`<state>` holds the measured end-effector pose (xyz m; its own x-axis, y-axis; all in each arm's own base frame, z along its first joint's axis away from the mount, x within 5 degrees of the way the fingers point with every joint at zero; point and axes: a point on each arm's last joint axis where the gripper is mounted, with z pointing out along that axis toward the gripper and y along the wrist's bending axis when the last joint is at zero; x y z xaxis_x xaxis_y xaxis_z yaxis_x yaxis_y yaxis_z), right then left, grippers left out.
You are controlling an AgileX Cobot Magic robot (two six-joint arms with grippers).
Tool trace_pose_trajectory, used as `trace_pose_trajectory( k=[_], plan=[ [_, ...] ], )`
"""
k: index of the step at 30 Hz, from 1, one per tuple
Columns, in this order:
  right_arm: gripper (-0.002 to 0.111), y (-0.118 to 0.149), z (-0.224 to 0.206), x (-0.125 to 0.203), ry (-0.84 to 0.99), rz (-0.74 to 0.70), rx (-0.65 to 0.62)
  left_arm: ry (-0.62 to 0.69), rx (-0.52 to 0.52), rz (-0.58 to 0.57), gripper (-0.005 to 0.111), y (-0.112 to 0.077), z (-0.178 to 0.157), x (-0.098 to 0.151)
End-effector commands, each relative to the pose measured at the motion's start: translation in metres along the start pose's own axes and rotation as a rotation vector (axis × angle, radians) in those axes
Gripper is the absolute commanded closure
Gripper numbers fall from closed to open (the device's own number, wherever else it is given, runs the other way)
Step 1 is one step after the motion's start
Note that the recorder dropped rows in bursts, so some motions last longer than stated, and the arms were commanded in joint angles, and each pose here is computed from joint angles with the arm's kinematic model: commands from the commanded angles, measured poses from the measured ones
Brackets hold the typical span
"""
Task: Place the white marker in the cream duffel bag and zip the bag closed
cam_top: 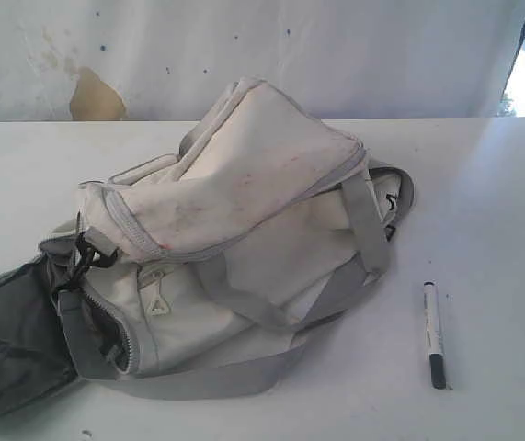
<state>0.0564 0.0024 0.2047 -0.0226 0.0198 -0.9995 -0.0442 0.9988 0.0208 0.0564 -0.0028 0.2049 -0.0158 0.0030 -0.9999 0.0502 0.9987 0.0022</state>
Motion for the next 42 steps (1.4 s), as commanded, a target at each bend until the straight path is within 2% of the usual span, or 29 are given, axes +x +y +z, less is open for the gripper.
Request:
trace_pose_trajectory(
  k=[1,8,14,17,18,20,23,25,28,35,39,42],
  plan=[
    [0.108,0.000,0.000,0.002,0.002,0.002,-0.002,0.002,0.000,-0.007,0.107,0.000,0.000,0.001],
    [0.108,0.000,0.000,0.001,-0.007,0.002,-0.002,-0.008,0.001,-0.014,0.107,0.000,0.000,0.000],
    [0.108,0.001,-0.001,-0.012,-0.103,0.038,-0.008,-0.094,0.005,-0.060,0.107,0.000,-0.001,-0.009],
    [0.108,0.001,-0.005,-0.029,-0.136,0.042,-0.009,-0.156,0.007,-0.065,0.107,0.000,-0.005,-0.031],
    [0.108,0.001,-0.008,-0.038,-0.157,0.048,-0.010,-0.198,0.013,-0.100,0.107,0.000,-0.009,-0.045],
    [0.108,0.001,-0.013,-0.055,-0.177,0.137,-0.019,-0.267,0.026,-0.149,0.107,0.000,-0.018,-0.072],
    [0.108,0.002,-0.019,-0.071,-0.180,0.172,-0.022,-0.282,0.035,-0.143,0.107,-0.001,-0.028,-0.094],
    [0.108,0.002,-0.027,-0.088,-0.206,0.169,-0.023,-0.241,0.040,-0.122,0.107,-0.002,-0.038,-0.109],
    [0.108,0.002,-0.033,-0.099,-0.199,0.162,-0.018,-0.189,0.045,-0.112,0.107,-0.003,-0.046,-0.118],
    [0.108,0.002,-0.014,-0.119,0.007,0.161,0.007,-0.112,0.040,-0.095,0.107,-0.003,-0.045,-0.140],
    [0.108,0.002,0.001,-0.131,0.100,0.162,0.017,0.004,0.034,-0.249,0.107,-0.003,-0.028,-0.143],
    [0.108,0.002,0.012,-0.134,0.171,0.169,0.022,0.134,0.018,-0.288,0.107,-0.003,-0.008,-0.136]
  ],
)
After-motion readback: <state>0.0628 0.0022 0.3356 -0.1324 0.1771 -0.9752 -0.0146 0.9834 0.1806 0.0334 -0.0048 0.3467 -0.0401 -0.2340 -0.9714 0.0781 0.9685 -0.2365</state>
